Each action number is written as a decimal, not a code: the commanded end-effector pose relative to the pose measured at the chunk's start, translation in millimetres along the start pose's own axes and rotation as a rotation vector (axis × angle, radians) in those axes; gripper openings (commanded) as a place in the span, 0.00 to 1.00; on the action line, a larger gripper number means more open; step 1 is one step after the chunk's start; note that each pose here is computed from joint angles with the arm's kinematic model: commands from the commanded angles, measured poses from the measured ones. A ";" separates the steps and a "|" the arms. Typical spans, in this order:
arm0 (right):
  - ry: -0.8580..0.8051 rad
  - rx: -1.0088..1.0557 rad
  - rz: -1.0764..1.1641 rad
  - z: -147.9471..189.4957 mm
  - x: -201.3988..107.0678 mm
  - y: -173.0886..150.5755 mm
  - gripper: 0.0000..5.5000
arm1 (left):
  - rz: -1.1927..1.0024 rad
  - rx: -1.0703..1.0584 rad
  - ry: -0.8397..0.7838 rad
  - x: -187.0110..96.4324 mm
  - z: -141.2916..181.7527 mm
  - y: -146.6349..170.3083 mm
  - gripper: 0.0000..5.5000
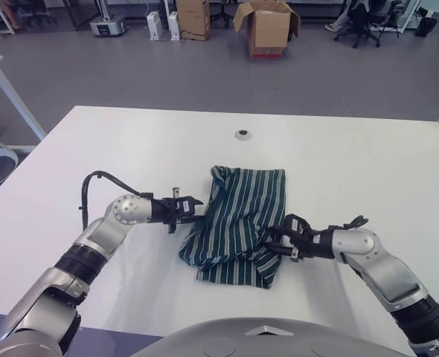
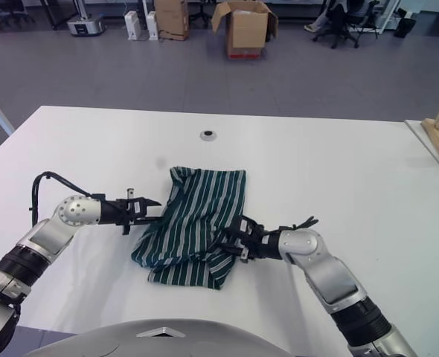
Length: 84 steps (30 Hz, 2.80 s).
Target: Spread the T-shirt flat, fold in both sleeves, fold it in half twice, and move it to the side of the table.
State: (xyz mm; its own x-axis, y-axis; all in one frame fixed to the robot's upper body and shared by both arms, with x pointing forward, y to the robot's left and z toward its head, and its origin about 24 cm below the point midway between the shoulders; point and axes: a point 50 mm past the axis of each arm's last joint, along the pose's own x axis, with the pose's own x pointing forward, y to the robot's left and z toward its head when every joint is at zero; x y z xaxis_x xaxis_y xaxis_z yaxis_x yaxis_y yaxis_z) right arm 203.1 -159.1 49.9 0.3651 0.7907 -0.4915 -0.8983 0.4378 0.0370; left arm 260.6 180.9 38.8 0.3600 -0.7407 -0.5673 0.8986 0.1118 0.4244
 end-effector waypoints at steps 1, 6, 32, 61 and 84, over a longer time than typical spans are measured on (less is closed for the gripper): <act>-0.142 0.048 -0.143 25.6 -21.8 -15.3 0.34 | 0.018 0.100 -0.066 -33.8 -1.7 -2.6 0.32; 0.056 -0.063 -0.170 -7.7 -55.4 -8.3 0.35 | -0.054 0.197 0.025 -84.6 -29.6 -23.6 0.43; -0.009 -0.894 0.227 -23.3 1.9 28.5 0.33 | -0.641 0.632 -0.225 3.5 -34.4 -134.9 0.38; -0.219 0.288 0.408 52.7 -34.1 -22.8 0.00 | -0.440 -0.630 -0.322 -50.2 37.3 0.8 0.02; -0.525 0.589 -0.136 76.7 10.5 -120.8 0.23 | 0.356 -0.474 -0.474 -49.2 35.8 104.4 0.22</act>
State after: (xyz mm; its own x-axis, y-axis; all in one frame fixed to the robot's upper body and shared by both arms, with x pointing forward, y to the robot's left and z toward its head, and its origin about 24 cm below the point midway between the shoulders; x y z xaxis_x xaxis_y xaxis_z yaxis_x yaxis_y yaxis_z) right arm 338.0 -170.8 101.8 0.6503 0.7554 -0.0801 -0.6131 0.5842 0.5318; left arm 320.7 222.7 106.9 0.6408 -0.7585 -0.1185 0.7650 0.6438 0.0154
